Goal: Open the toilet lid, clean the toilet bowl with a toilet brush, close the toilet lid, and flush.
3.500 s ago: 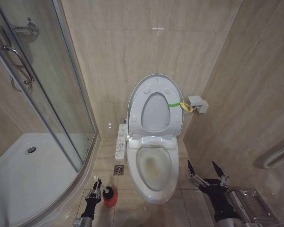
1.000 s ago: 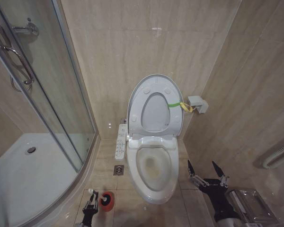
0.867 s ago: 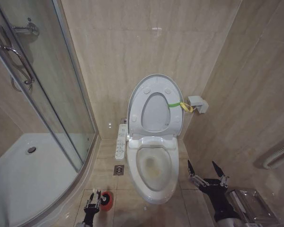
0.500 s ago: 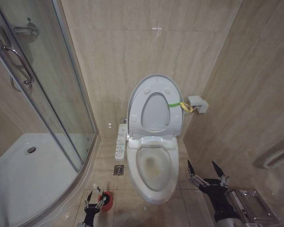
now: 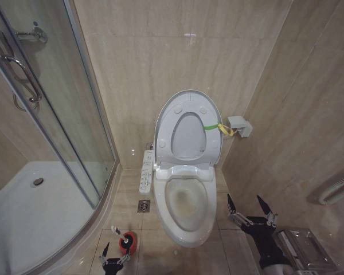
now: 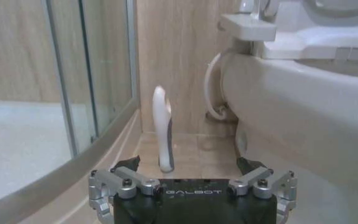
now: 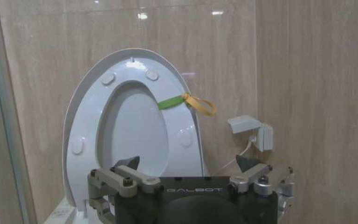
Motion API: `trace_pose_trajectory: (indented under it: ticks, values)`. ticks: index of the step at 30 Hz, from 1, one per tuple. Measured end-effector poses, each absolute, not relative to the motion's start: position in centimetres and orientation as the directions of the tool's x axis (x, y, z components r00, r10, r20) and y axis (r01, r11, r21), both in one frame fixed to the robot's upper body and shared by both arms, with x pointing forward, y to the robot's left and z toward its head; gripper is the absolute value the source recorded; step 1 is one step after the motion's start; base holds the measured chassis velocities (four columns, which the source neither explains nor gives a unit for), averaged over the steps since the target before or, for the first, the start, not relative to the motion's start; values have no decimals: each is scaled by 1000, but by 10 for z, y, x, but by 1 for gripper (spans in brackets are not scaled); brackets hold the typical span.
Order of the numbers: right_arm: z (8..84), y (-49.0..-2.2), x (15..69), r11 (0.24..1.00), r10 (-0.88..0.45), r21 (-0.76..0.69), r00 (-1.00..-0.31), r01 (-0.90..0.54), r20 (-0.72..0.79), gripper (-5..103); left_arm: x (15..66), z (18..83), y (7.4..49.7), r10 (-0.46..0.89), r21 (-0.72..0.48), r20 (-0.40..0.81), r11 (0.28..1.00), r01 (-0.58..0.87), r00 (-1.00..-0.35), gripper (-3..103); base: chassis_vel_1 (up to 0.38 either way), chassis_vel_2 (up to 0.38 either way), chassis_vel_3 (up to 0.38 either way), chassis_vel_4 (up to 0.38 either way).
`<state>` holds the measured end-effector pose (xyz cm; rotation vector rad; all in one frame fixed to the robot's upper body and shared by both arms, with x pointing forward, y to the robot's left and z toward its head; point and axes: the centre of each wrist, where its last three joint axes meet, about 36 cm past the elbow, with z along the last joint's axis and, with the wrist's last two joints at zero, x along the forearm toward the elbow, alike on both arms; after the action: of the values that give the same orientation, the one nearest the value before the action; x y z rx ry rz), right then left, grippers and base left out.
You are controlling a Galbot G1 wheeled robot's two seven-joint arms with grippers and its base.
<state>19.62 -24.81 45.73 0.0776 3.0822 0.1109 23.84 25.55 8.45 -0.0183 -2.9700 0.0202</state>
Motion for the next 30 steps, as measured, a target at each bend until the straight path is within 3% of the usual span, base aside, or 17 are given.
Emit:
trace_pose_trajectory:
  ticks: [14,23,26,30]
  values:
    - [457,-248,196,996,52,73,-997,48,-55,100,207,141,243,-32,23,102,999,-29,-994,100,0,0,0,0]
    - [457,-248,196,996,52,73,-997,48,-55,100,205,221,243,-63,21,22,998,-62,-998,100,0,0,0,0]
    - [457,-248,196,996,52,73,-997,48,-55,100,215,288,242,-66,-3,-32,998,-66,-997,100,0,0,0,0]
    - [457,-248,196,996,52,73,-997,48,-54,100,215,332,234,-103,-27,-13,994,-103,-995,100,0,0,0,0]
